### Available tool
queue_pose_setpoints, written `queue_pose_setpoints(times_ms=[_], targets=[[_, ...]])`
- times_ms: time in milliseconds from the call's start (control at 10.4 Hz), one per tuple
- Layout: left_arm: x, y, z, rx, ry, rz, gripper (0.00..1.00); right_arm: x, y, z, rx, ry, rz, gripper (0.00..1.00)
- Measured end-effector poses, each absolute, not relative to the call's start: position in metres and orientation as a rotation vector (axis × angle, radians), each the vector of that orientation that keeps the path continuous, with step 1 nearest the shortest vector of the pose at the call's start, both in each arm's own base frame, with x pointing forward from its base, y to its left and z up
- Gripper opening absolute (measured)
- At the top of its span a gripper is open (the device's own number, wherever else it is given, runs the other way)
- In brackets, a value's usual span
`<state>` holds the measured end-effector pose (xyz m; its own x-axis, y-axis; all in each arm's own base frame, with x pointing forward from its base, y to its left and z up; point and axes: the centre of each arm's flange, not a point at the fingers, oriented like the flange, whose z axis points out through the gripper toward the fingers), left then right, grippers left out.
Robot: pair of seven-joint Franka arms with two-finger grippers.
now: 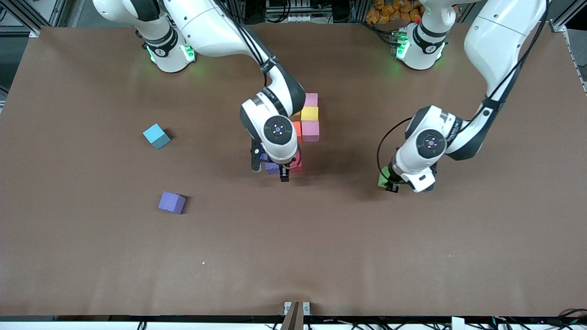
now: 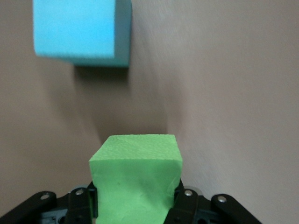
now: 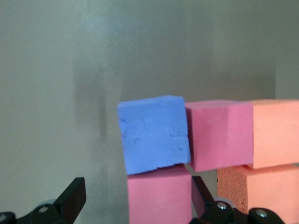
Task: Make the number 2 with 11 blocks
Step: 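Retract the right gripper while the left gripper carries the green cube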
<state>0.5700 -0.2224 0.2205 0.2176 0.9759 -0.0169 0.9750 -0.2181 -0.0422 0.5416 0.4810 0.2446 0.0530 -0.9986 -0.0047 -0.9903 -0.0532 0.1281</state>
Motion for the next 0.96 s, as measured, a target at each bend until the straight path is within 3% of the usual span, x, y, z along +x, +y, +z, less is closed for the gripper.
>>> queue_pose_setpoints(times_ms=[577,962], targets=[[0.566,-0.339,0.233,-2.293,-2.139,0.122,0.55,0.642,0.325,0.287,2.394,-1.809,-0.005,1.00],[0.543,-0.387,0.229,-2.179,-2.243,0.159,0.55,0.691,0.194,0.313,2.477,-1.707,-0.043,1.00]])
